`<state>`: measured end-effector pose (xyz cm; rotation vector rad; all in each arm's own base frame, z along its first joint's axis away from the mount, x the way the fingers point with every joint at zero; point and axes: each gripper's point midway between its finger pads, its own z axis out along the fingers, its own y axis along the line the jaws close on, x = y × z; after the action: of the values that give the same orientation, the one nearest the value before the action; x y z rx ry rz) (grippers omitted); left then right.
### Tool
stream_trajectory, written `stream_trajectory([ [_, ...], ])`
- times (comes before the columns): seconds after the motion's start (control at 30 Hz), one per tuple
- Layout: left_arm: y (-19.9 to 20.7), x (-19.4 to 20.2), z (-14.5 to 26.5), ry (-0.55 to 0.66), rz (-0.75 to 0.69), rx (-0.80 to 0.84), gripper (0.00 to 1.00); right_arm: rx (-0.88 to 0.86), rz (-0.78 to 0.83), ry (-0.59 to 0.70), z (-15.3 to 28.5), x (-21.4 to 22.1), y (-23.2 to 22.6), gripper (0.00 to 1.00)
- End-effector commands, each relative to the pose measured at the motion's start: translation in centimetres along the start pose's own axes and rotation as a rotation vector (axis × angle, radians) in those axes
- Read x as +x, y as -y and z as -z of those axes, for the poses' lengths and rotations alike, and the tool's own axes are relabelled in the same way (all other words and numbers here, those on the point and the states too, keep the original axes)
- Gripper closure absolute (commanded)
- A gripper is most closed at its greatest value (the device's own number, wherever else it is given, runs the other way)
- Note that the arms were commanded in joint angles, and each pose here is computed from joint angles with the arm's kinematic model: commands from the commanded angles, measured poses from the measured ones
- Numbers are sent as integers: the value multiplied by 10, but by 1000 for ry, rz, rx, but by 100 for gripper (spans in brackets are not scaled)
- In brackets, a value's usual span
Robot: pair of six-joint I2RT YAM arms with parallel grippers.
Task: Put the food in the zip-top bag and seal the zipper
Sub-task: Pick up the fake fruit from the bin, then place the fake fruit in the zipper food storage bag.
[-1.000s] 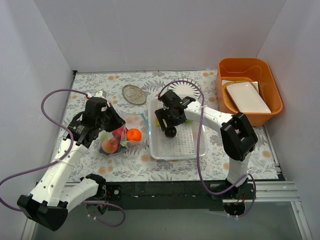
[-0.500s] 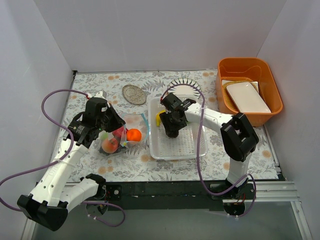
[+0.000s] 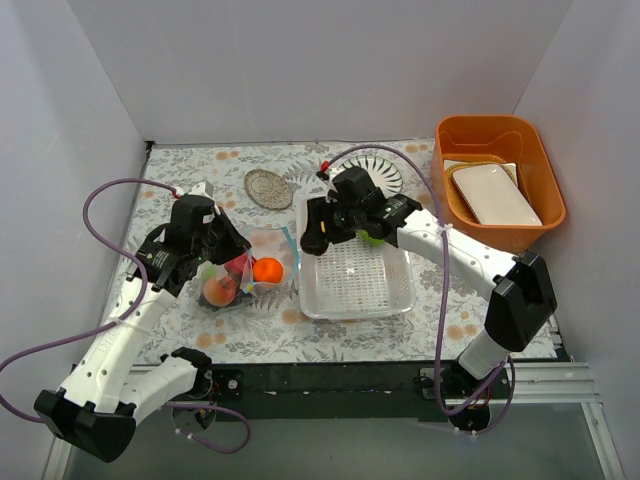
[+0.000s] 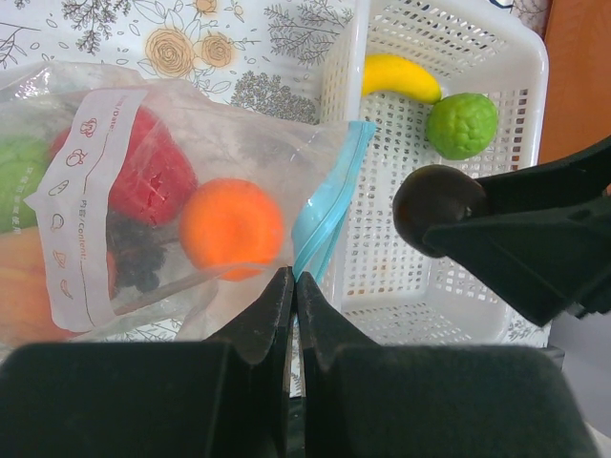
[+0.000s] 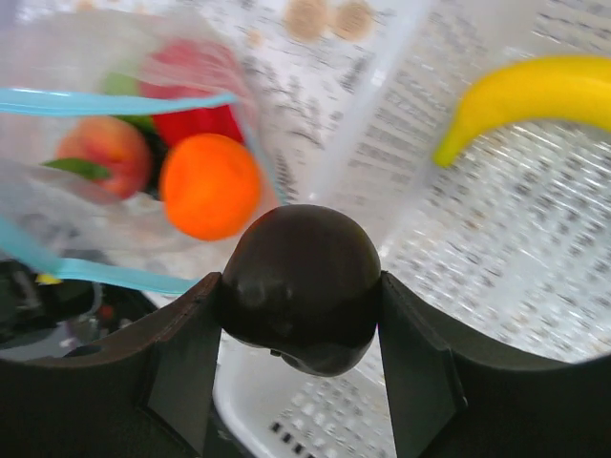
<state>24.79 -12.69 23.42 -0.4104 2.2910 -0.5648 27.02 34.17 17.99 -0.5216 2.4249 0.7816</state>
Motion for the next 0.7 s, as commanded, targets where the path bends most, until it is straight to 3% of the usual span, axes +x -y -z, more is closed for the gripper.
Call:
stream_trajectory([
  [0.0,4,-3,7,18,-4,28,100,-276,-6,108,7,-26,-78,60],
  [0.37,10,3,7,-7,19,69,100,-464,-50,137,-24,-23,-132,60],
  [0.67,13,-5,14,24,23,72,100,-537,-47,59,-48,-11,-149,48],
])
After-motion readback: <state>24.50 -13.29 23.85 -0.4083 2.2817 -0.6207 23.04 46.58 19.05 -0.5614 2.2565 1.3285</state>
